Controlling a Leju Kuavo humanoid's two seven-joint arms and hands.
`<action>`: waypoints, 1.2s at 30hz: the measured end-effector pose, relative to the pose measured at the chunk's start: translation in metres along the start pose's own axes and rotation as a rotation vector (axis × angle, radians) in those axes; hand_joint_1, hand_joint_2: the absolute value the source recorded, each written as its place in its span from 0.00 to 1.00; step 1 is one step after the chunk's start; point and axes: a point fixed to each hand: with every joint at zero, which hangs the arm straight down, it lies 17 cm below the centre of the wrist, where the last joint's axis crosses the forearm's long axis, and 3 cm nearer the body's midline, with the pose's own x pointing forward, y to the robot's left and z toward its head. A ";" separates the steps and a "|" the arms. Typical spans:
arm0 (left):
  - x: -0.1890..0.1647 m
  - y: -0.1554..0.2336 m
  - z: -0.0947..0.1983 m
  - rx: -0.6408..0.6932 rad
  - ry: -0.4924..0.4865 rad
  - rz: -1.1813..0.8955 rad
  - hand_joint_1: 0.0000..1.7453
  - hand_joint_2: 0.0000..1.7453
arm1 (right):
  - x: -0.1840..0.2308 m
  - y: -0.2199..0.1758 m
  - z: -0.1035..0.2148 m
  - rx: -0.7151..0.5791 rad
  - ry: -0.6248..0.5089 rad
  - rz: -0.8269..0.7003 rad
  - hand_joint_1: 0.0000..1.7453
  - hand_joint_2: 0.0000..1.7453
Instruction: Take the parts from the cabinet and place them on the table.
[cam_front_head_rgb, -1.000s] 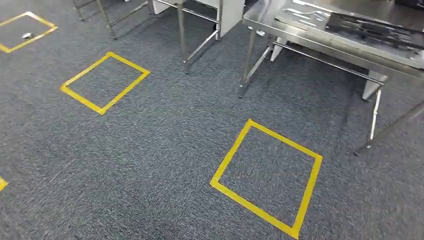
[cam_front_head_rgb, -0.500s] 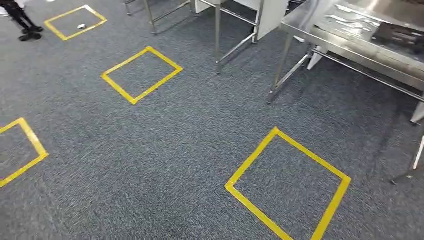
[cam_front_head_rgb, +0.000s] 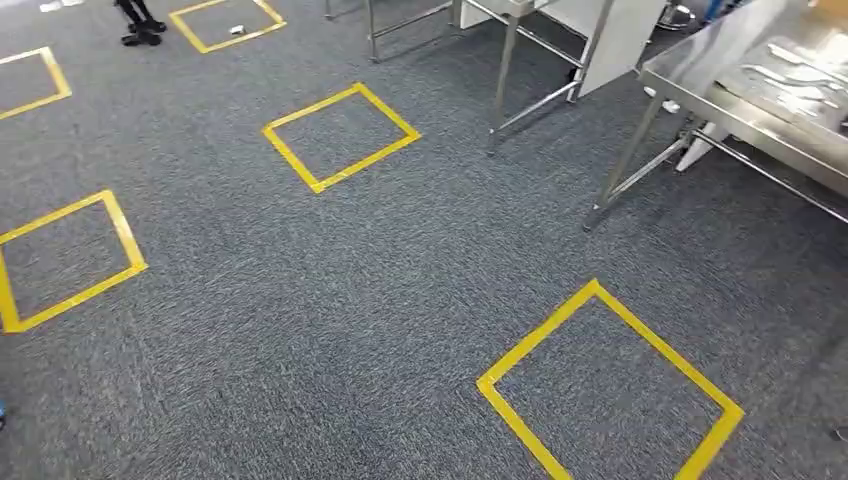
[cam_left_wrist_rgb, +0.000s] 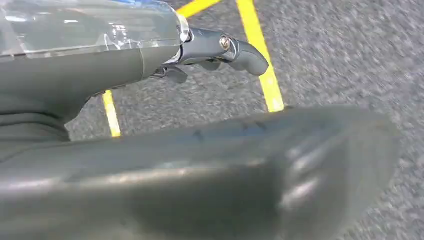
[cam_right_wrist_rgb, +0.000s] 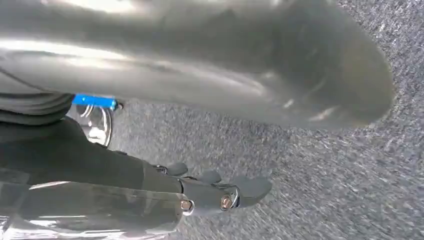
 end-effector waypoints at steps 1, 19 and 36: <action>-0.001 0.000 0.000 0.000 0.001 -0.003 0.00 0.00 | 0.000 0.000 0.000 0.000 0.000 0.000 0.00 0.00; 0.002 -0.008 0.001 -0.058 -0.002 -0.036 0.00 0.00 | 0.002 0.025 0.006 0.071 -0.025 0.057 0.00 0.00; -0.005 -0.039 0.007 -0.110 0.024 -0.033 0.00 0.00 | 0.010 0.005 0.001 0.041 -0.058 0.098 0.00 0.00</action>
